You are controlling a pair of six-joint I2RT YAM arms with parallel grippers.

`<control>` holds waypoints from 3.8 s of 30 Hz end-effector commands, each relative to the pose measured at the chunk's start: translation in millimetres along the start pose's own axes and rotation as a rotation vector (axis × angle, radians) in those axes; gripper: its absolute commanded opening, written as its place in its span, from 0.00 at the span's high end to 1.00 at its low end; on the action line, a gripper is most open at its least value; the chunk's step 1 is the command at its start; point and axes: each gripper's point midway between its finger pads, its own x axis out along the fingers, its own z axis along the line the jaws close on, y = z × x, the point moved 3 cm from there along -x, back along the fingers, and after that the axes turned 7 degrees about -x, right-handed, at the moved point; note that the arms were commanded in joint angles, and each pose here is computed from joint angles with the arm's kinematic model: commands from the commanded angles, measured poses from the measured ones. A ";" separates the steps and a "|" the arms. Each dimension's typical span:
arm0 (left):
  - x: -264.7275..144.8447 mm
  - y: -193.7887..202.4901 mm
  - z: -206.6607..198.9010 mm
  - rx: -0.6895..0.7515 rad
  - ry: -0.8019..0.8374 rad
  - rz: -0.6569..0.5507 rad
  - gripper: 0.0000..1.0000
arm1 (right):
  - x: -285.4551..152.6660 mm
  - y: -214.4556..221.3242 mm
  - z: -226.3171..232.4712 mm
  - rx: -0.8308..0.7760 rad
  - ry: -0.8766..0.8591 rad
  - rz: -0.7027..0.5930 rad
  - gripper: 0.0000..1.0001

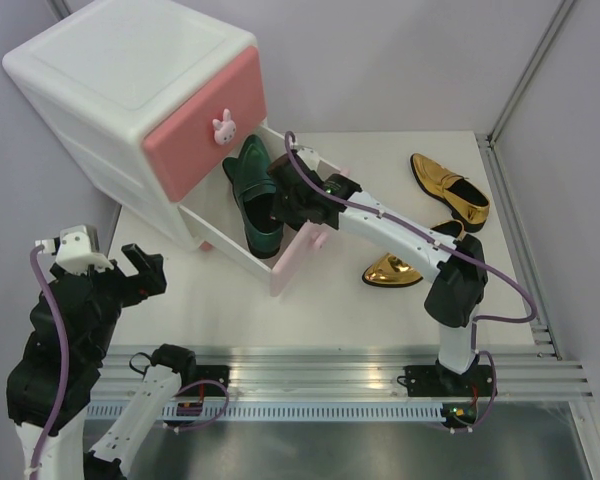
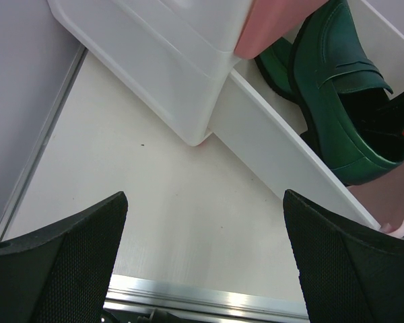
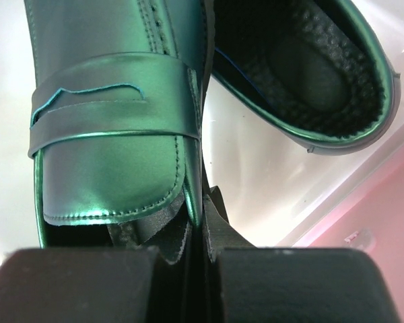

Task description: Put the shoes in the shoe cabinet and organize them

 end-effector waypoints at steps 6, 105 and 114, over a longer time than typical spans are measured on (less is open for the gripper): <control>3.2 -0.7 -4.1 -0.004 0.023 -0.010 0.00 | -12.0 -20.8 34.2 -0.167 -0.149 -0.020 1.00; 13.9 -18.7 -11.1 0.010 -0.015 -0.002 0.00 | -143.9 -85.5 -19.6 -0.577 -0.343 -0.437 0.14; 9.6 -15.0 -10.3 0.002 -0.001 0.000 0.00 | -132.3 -8.9 -102.9 -0.663 -0.287 -0.341 0.07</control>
